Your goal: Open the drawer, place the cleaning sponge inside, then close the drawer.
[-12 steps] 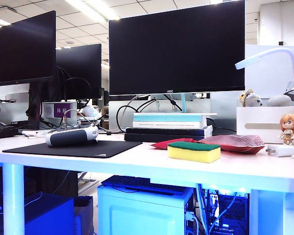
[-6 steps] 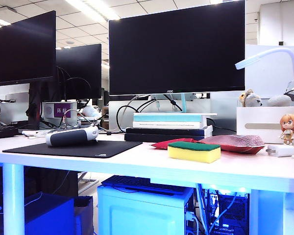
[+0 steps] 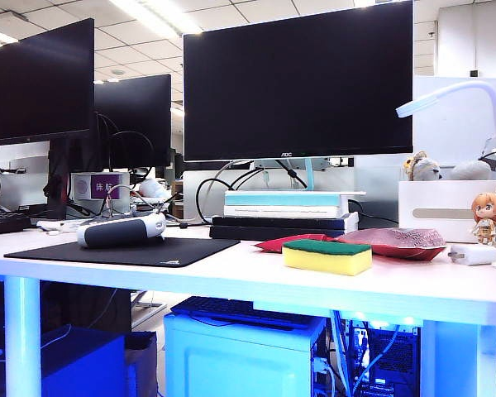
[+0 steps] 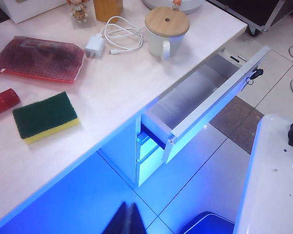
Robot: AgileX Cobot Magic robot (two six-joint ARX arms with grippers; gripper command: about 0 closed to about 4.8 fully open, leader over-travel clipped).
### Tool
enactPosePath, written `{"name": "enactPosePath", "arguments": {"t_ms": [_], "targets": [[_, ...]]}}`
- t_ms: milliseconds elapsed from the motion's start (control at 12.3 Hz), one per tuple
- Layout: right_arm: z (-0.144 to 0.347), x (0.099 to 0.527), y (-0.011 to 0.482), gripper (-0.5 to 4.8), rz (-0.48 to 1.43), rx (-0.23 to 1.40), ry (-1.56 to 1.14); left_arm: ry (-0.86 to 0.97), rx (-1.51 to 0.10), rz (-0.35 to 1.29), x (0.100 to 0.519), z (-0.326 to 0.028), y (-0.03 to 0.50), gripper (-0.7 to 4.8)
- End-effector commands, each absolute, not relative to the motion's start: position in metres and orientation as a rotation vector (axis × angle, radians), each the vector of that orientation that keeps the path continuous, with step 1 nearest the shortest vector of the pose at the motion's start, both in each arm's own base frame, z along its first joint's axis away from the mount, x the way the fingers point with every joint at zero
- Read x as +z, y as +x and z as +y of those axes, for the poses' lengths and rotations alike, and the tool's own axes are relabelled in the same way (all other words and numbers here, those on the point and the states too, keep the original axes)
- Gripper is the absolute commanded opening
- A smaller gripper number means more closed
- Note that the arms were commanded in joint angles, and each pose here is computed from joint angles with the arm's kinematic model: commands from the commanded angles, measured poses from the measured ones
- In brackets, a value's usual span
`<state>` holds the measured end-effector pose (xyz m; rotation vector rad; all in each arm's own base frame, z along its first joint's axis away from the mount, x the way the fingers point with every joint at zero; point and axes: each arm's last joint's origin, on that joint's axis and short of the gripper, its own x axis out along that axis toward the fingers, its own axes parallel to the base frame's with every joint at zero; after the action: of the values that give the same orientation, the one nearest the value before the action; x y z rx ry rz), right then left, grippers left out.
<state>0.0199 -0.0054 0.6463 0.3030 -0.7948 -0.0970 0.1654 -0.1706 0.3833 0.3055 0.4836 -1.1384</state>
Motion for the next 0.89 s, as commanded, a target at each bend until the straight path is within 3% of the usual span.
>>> {"name": "enactPosePath", "arguments": {"t_ms": [81, 244, 407, 651, 895], "targets": [[-0.066, 0.602, 0.113, -0.06, -0.224, -0.258, 0.103, 0.293, -1.142, 0.420, 0.390, -0.172, 0.167, -0.05], [-0.061, 0.592, 0.139, -0.06, -0.133, -0.219, 0.067, 0.293, -1.142, 0.420, 0.390, -0.172, 0.167, -0.05], [-0.011, 0.574, 0.191, -0.06, 0.022, -0.217, -0.062, 0.293, -1.142, 0.421, 0.390, -0.172, 0.167, -0.05], [0.027, 0.548, 0.215, -0.06, 0.229, -0.222, -0.096, 0.293, -1.142, 0.423, 0.389, -0.172, 0.167, -0.05], [0.038, 0.497, 0.224, -0.06, 0.679, -0.263, 0.017, 0.294, -1.142, 0.427, 0.389, -0.172, 0.167, -0.05]]}}
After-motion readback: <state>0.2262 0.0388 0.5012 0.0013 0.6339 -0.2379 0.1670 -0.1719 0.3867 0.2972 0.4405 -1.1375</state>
